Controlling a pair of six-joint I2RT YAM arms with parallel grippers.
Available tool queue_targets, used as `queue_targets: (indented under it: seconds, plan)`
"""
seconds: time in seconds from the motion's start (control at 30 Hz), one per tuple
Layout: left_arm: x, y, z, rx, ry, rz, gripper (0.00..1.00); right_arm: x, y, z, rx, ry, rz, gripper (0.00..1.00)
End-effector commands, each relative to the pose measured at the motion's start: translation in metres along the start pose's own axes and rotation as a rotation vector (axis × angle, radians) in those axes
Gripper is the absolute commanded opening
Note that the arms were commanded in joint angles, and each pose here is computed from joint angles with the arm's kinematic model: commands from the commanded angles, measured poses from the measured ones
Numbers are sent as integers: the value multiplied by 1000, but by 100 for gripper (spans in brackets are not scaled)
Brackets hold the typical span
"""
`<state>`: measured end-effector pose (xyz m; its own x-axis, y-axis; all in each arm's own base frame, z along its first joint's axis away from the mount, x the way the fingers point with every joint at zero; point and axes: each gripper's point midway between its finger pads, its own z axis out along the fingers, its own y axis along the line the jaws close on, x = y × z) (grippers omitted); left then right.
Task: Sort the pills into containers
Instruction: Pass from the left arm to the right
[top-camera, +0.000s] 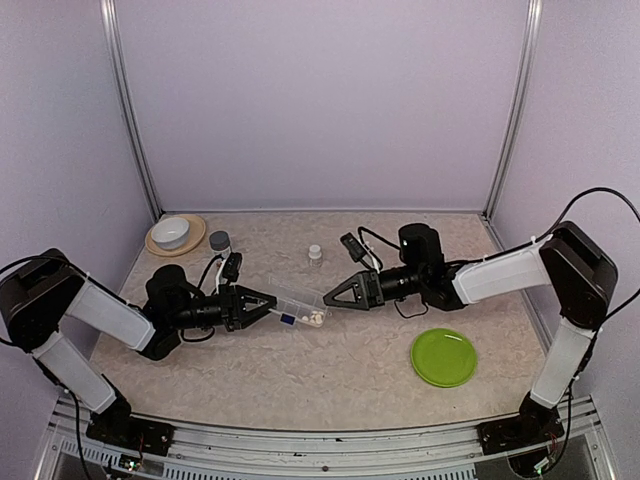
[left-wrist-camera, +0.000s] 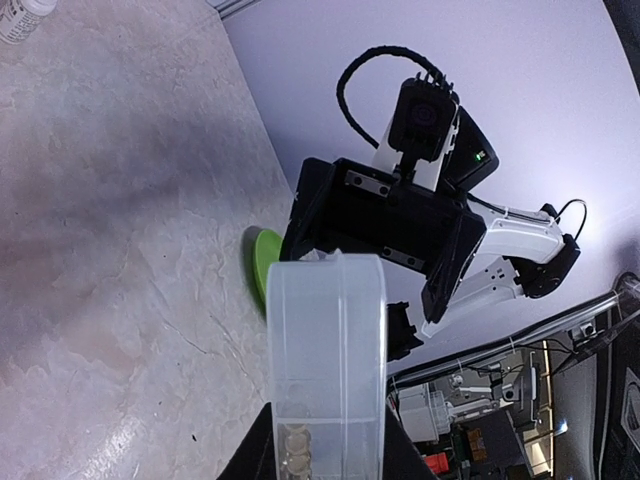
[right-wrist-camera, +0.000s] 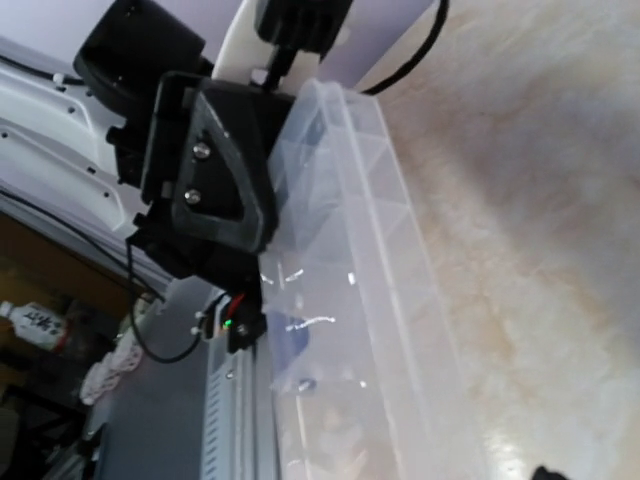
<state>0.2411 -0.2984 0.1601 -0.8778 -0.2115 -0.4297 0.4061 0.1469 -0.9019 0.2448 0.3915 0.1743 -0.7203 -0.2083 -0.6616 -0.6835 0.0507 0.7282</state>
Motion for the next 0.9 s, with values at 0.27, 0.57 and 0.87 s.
queue_targets:
  seconds: [0.27, 0.57, 0.87]
  plan:
    - [1, -17, 4, 67, 8, 45, 27, 10, 10, 28, -124, 40, 66, 79]
    - [4, -11, 5, 60, 15, 29, 27, 11, 19, 30, -177, 53, 114, 54]
    - [3, -11, 6, 63, 8, 22, 27, 15, 16, 34, -175, 67, 151, 37]
